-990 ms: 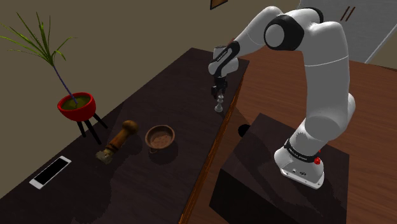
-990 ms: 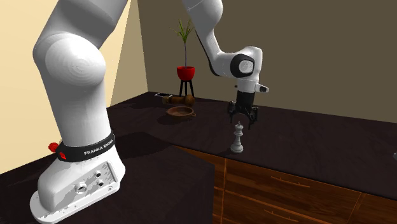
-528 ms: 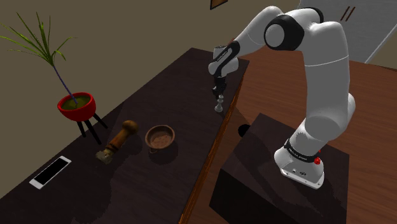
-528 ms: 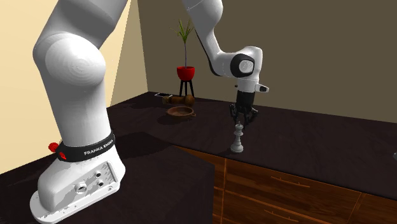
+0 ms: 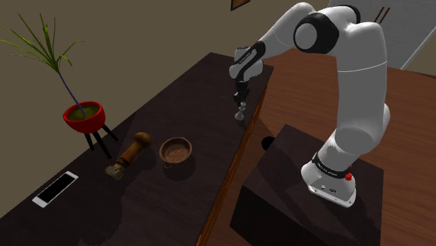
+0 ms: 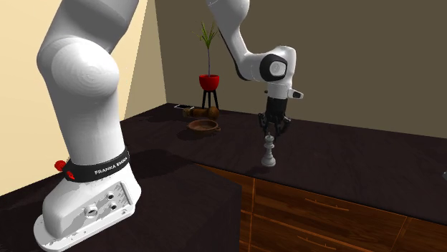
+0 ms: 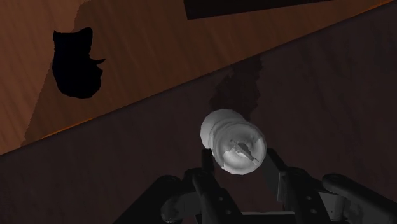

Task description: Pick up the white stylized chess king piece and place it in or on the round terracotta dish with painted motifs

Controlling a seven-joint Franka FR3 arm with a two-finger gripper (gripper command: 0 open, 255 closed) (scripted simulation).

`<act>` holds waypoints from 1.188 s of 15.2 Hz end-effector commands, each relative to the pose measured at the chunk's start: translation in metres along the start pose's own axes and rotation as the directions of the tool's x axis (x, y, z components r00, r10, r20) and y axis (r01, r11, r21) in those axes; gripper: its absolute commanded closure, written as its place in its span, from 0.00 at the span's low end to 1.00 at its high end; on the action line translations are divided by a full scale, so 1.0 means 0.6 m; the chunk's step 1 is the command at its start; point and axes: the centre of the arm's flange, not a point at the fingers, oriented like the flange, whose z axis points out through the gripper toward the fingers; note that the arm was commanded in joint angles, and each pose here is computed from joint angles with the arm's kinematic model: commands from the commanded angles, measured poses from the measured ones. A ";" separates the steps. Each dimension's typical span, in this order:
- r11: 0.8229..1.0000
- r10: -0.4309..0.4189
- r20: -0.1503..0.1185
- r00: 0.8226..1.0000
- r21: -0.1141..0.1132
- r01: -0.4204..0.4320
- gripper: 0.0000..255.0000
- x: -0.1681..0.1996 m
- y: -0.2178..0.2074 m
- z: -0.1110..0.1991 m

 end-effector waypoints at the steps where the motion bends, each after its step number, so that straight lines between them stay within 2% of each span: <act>1: 1.000 0.000 0.000 1.000 0.000 0.000 1.00 -0.002 0.002 -0.018; 18: 1.000 0.000 0.000 1.000 0.000 0.000 1.00 -0.023 0.004 -0.164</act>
